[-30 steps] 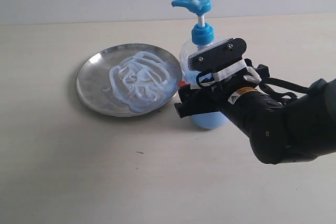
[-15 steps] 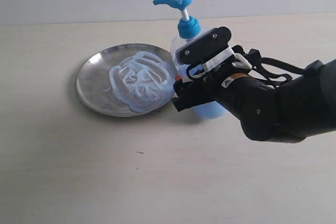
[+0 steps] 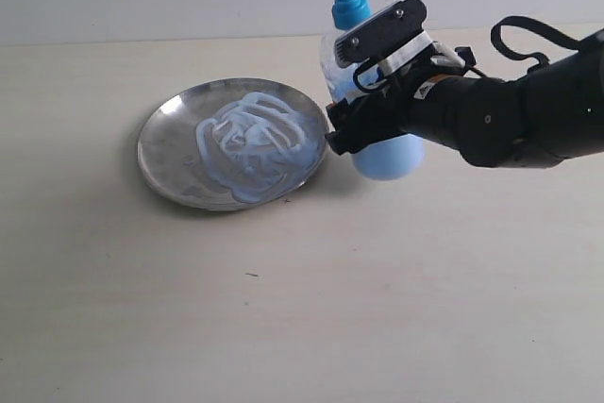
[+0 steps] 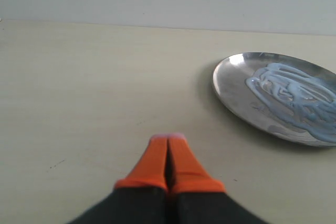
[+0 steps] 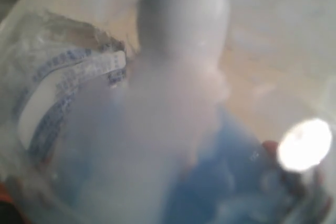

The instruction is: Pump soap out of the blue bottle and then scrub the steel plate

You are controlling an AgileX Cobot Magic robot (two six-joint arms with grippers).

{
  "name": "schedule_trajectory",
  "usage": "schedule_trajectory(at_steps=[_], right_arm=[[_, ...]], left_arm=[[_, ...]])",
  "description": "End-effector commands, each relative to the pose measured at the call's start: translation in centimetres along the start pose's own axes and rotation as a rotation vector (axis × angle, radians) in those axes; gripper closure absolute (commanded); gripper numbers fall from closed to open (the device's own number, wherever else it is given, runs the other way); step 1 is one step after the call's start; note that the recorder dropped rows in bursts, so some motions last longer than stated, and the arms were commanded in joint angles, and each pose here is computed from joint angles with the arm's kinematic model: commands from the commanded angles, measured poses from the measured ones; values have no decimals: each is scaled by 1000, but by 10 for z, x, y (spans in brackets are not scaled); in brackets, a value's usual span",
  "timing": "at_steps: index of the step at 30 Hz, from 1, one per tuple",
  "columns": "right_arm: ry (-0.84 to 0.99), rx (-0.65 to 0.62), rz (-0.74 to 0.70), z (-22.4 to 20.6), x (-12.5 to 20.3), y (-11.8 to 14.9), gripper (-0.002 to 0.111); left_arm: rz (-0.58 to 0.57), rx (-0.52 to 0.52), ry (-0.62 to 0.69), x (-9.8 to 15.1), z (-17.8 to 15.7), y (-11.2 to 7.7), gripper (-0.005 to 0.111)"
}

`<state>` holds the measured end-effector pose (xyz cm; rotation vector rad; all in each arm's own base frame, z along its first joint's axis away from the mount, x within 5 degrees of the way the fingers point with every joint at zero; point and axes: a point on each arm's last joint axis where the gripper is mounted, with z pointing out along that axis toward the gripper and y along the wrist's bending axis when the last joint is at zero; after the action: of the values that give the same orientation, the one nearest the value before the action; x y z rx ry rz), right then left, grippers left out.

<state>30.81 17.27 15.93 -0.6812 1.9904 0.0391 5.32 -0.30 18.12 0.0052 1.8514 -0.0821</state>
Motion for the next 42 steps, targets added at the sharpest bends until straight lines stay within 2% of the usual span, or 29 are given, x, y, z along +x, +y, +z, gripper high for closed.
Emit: schedule_trajectory(at_steps=[1, 15, 21, 42], right_arm=[[-112, 39, 22, -3, -21, -12, 108], [-104, -53, 6, 10, -9, 1, 108], [-124, -55, 39, 15, -9, 2, 108], [-149, -61, 10, 15, -11, 3, 108]], left_arm=[[9, 1, -19, -1, 0, 0, 107], [9, 1, -19, -1, 0, 0, 107], [9, 1, -19, -1, 0, 0, 107], [9, 1, -19, -1, 0, 0, 107]])
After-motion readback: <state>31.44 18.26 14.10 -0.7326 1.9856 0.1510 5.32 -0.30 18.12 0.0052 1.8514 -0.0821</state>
